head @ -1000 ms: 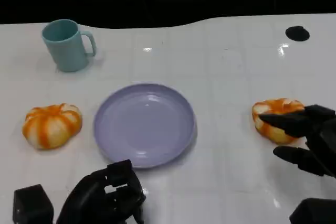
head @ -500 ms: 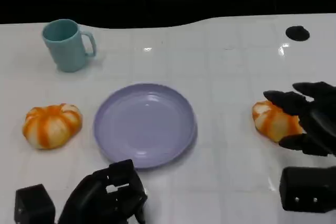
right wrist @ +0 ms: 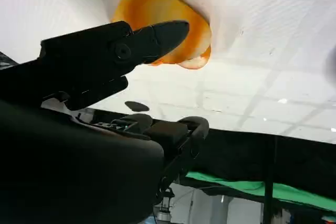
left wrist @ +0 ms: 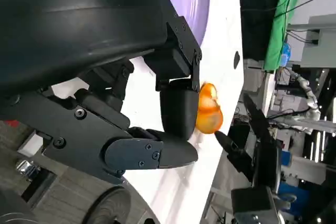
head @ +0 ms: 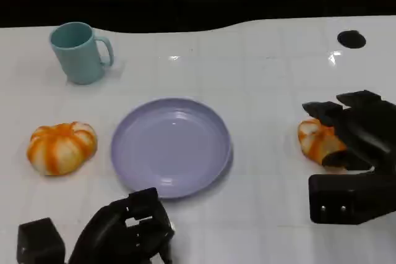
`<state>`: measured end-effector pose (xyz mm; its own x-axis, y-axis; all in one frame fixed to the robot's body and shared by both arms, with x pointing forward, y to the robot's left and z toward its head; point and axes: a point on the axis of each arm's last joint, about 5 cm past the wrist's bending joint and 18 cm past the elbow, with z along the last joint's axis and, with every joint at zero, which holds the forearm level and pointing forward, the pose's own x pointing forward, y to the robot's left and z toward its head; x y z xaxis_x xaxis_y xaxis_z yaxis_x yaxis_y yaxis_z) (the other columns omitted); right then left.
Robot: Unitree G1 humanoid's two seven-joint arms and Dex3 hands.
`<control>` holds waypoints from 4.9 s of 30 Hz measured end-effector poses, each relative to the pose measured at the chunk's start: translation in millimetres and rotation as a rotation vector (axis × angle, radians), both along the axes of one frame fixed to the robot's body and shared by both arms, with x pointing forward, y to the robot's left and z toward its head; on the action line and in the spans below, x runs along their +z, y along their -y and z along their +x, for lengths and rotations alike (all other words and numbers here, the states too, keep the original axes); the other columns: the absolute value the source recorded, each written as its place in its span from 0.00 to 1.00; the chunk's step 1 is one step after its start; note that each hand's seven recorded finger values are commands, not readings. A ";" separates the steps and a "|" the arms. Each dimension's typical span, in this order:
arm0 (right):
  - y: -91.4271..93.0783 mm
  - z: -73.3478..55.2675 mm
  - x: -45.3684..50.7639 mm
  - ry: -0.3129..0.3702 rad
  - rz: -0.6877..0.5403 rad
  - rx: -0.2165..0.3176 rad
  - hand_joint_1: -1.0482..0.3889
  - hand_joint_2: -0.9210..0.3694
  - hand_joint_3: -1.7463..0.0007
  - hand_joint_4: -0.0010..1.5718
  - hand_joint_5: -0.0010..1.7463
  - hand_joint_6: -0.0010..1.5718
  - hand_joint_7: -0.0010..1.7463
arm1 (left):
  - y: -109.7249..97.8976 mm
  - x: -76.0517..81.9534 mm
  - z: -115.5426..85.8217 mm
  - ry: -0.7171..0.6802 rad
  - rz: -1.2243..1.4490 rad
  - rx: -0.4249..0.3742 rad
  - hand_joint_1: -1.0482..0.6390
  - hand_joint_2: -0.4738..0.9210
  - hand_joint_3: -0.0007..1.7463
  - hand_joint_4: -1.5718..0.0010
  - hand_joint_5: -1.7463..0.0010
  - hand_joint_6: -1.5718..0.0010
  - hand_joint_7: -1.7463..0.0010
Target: Grasp the bread from the table and place it into the plate.
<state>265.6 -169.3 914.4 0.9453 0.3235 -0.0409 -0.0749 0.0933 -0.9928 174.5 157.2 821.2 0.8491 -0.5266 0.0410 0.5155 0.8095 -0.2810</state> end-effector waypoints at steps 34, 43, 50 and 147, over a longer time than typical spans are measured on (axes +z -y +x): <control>-5.0 19.6 -25.6 -0.159 -0.063 -0.053 0.48 0.00 0.99 0.51 0.08 0.47 0.04 | 0.8 0.3 -3.3 -0.013 -0.001 0.008 0.27 0.87 0.31 0.50 0.00 0.52 0.18; -2.0 17.2 -40.4 -0.031 0.127 -0.030 0.64 0.00 0.96 0.53 0.81 0.78 0.05 | 0.5 2.2 -4.7 -0.007 -0.002 0.008 0.27 0.87 0.31 0.51 0.00 0.52 0.18; -3.9 14.7 -51.6 0.102 0.218 -0.020 0.67 0.24 0.56 0.60 1.00 0.54 0.86 | 0.3 2.9 -4.7 -0.007 0.000 0.011 0.28 0.86 0.31 0.51 0.00 0.52 0.18; -69.6 -17.7 -7.0 0.046 0.700 0.440 0.49 0.00 0.96 0.23 0.39 0.41 0.08 | 0.5 3.3 -5.3 -0.010 0.003 0.004 0.26 0.83 0.35 0.49 0.00 0.51 0.18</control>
<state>247.9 -99.7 907.4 0.7225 0.6004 0.3429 -0.2097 0.6629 -0.7188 169.3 156.6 824.5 0.8514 -0.5236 0.0307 0.5096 0.8121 -0.2843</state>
